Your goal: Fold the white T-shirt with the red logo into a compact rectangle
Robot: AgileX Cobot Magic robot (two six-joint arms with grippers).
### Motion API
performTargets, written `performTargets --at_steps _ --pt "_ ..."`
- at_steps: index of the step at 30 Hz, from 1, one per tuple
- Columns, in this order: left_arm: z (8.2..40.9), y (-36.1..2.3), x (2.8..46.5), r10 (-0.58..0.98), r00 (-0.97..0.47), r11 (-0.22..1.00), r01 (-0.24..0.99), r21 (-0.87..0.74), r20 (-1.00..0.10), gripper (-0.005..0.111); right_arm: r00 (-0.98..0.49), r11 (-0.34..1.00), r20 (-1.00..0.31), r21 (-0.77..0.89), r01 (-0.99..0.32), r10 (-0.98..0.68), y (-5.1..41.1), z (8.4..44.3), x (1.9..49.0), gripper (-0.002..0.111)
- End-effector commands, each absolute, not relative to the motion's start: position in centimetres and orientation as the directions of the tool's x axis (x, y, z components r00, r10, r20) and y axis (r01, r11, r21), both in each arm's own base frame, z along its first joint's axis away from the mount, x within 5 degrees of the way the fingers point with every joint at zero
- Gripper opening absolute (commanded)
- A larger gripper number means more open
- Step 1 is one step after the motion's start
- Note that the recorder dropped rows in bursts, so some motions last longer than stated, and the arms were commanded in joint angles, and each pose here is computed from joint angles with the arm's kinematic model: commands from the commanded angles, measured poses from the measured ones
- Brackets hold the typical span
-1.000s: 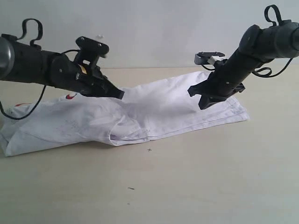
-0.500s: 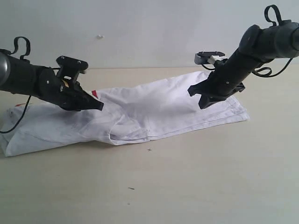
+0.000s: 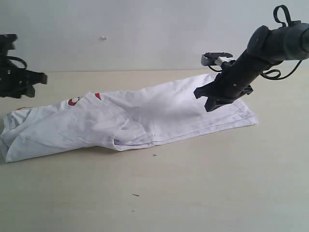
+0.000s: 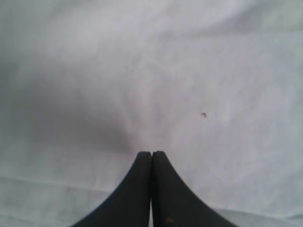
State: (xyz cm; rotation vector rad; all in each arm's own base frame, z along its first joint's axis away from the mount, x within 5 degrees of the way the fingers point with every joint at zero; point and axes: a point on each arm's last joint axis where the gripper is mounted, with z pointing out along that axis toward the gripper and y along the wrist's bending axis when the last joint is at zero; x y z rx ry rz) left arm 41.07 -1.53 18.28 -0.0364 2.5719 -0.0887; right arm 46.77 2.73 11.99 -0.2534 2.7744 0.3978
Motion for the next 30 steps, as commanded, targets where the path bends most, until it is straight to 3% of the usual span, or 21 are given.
performTargets --at_steps 1,8,13,19,30 --pt "17.4 2.6 40.5 -0.219 -0.865 0.975 -0.173 -0.142 -0.451 0.06 -0.925 0.944 -0.363 0.25 -0.214 -0.113 2.6 12.5 47.0 0.0" --pt "16.5 7.5 39.2 -0.314 -0.877 0.949 -0.278 -0.149 -0.365 0.059 -0.923 0.945 -0.367 0.248 -0.213 -0.112 2.6 12.5 47.0 0.0" --pt "14.2 8.7 39.2 -0.371 -0.87 0.918 -0.29 -0.271 -0.325 0.059 -0.926 0.943 -0.358 0.252 -0.219 -0.12 2.6 12.4 46.9 0.0" --pt "11.4 8.6 40.1 -0.356 -0.869 0.913 -0.246 -0.324 -0.343 0.059 -0.925 0.941 -0.356 0.25 -0.23 -0.131 2.6 12.4 46.9 0.0" --pt "8.1 7.4 40.2 -0.362 -0.899 0.862 -0.221 -0.457 -0.247 0.059 -0.921 0.94 -0.364 0.244 -0.238 -0.139 2.6 12.5 47.0 0.0"
